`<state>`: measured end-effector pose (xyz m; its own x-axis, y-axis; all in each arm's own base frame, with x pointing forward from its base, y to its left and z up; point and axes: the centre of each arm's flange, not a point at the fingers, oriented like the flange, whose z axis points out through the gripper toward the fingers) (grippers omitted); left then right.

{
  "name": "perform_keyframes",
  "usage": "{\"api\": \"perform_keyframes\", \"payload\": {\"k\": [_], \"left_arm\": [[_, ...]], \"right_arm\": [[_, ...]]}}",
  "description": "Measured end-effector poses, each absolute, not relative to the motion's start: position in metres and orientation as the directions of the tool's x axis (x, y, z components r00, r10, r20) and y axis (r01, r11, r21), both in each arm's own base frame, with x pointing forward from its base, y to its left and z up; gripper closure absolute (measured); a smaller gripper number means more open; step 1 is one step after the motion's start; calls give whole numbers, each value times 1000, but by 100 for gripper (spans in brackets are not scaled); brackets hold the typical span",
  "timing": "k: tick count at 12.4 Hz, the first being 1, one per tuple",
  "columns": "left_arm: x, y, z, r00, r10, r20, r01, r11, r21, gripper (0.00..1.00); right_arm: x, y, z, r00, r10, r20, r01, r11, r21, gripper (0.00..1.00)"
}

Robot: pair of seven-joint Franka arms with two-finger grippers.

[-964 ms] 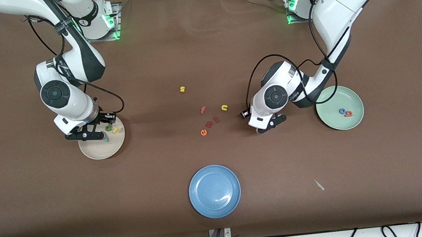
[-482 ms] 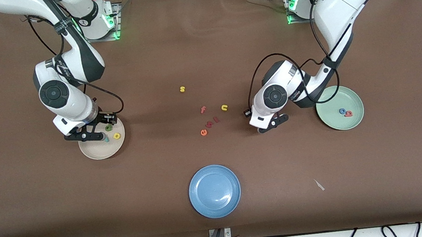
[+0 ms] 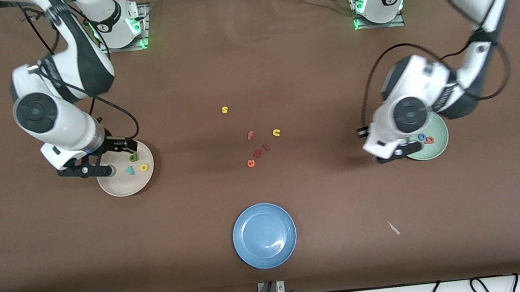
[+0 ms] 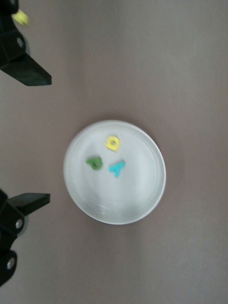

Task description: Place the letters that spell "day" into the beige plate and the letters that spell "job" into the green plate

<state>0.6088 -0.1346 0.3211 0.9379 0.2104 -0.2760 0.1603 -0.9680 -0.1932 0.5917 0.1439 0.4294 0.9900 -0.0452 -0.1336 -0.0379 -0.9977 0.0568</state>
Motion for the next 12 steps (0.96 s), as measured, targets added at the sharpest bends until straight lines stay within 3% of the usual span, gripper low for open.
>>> {"api": "perform_keyframes", "payload": {"k": [3, 7, 8, 12], "left_arm": [[613, -46, 300, 927, 153, -341, 104, -982, -158, 93], [612, -7, 253, 913, 142, -381, 104, -987, -119, 93], [612, -3, 252, 914, 147, -379, 110, -987, -116, 86], [623, 4, 267, 926, 159, -343, 128, -986, -110, 41]], "right_arm": [[588, 109, 521, 988, 31, -154, 34, -999, 17, 0], [584, 27, 554, 983, 89, -162, 87, -996, -20, 0], [584, 10, 555, 983, 83, -161, 78, -996, -38, 0], [584, -2, 555, 984, 80, -161, 73, -996, -53, 0]]}}
